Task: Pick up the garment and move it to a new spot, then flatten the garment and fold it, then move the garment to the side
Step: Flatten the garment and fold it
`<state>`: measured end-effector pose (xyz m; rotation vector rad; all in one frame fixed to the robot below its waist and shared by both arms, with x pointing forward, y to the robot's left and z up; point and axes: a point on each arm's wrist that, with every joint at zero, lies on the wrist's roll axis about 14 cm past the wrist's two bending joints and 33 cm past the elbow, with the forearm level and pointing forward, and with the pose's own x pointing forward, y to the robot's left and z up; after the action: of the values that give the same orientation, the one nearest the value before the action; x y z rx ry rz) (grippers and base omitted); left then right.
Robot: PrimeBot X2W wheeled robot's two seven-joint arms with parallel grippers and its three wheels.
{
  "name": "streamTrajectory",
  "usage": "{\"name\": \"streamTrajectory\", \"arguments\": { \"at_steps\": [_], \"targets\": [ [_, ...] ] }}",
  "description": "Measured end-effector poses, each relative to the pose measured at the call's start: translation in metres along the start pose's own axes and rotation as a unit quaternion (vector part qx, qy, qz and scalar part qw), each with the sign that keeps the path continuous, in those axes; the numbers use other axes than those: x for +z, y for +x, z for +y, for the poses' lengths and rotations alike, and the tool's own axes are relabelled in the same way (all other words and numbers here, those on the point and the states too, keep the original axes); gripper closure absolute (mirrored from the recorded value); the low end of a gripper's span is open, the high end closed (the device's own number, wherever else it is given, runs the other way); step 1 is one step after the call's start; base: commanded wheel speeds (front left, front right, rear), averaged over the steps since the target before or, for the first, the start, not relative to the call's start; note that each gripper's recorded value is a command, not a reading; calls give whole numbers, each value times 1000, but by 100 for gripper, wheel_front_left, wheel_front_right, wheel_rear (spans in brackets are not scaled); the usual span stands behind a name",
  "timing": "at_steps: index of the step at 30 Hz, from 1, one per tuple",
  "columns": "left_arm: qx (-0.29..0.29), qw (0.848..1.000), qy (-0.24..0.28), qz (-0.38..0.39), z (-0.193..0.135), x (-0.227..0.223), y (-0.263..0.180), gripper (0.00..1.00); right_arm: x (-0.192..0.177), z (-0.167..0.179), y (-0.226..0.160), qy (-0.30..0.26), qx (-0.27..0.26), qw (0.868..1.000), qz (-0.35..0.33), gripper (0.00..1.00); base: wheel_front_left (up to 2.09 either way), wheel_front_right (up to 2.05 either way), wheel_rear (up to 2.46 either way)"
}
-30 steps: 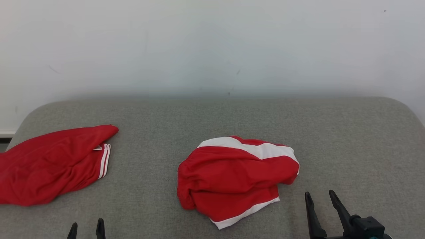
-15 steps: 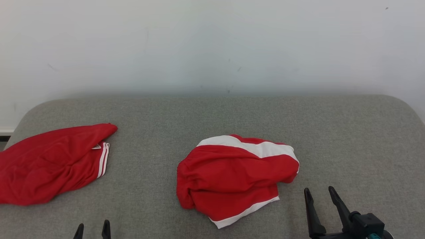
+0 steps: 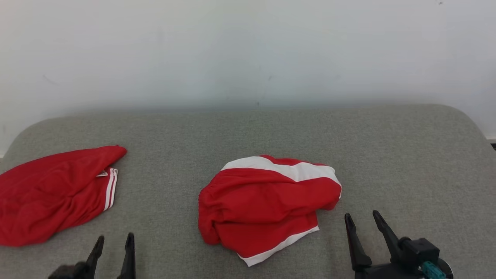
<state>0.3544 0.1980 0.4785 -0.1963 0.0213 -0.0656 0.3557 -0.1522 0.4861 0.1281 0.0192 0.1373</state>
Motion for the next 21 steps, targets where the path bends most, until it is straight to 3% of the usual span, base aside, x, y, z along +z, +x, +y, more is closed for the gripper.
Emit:
{"name": "streamTrajectory", "arguments": {
  "at_steps": [9,17,21],
  "targets": [
    [-111,992,7,55,-74,29,93,0,34,4,17,-24,12,999,-23,0,0,0,0],
    [-160,967,27,198,-117,-10,149,0,28,-17,18,-26,-16,999,-9,0,0,0,0],
    [-154,954,36,256,-124,-36,166,0,18,-32,12,-23,-40,999,4,0,0,0,0]
  ]
}}
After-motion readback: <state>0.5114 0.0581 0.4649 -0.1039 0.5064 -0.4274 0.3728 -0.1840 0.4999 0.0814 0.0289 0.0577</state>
